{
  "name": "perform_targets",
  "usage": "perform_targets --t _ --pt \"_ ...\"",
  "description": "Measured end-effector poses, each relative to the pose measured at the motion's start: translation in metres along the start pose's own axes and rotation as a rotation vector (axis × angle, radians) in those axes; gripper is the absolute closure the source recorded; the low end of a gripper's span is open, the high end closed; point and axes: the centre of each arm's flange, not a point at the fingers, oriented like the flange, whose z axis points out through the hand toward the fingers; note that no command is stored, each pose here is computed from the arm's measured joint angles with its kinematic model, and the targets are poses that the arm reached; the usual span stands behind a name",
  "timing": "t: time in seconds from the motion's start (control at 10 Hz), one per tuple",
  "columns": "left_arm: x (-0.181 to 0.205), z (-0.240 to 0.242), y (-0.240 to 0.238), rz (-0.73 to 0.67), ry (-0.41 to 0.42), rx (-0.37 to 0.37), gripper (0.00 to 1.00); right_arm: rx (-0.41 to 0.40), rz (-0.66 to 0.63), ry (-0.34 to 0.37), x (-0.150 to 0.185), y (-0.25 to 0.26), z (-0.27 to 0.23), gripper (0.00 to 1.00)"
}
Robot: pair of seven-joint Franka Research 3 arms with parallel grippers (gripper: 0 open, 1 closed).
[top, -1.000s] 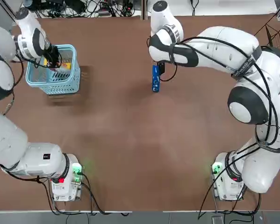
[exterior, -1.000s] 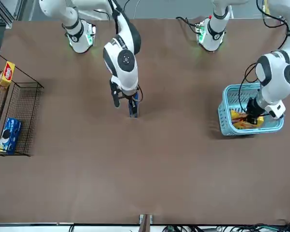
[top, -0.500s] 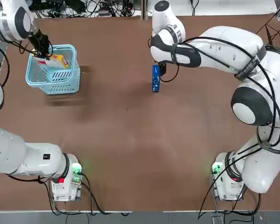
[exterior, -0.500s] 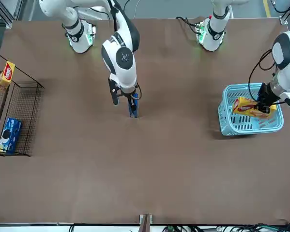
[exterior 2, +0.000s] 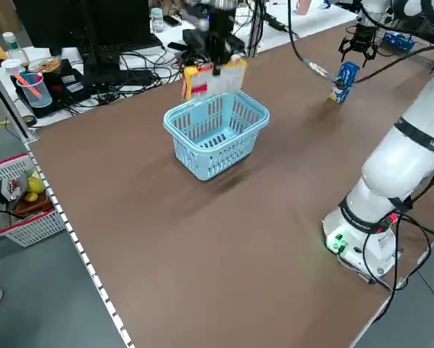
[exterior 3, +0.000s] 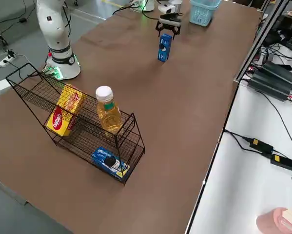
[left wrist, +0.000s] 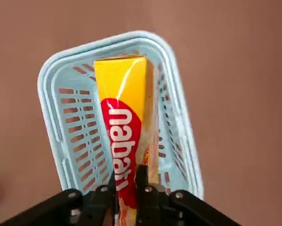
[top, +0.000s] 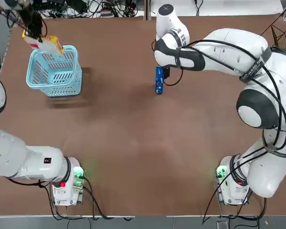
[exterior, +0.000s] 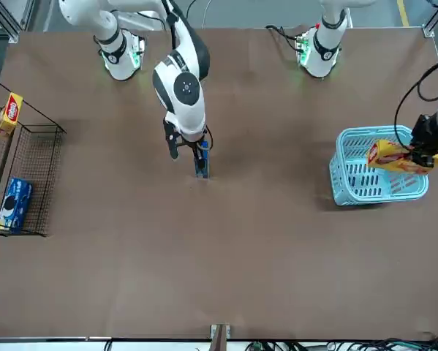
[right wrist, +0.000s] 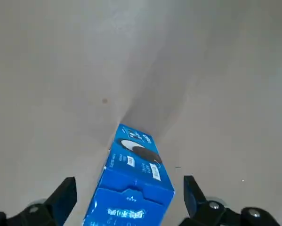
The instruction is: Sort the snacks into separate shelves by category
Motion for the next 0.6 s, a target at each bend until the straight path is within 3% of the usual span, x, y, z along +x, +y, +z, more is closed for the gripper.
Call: perform_targets --t 0.2,0.6 --pt "-0.040 -0.014 0.030 0.057 0.004 0.012 0.83 0.009 -0.002 -0.003 -0.002 0.000 0.000 0.00" --pt "-0.079 -0.005 0.046 0.068 -0.001 0.029 0.83 0.015 -0.001 -0.002 -0.002 -0.001 0.008 0.00"
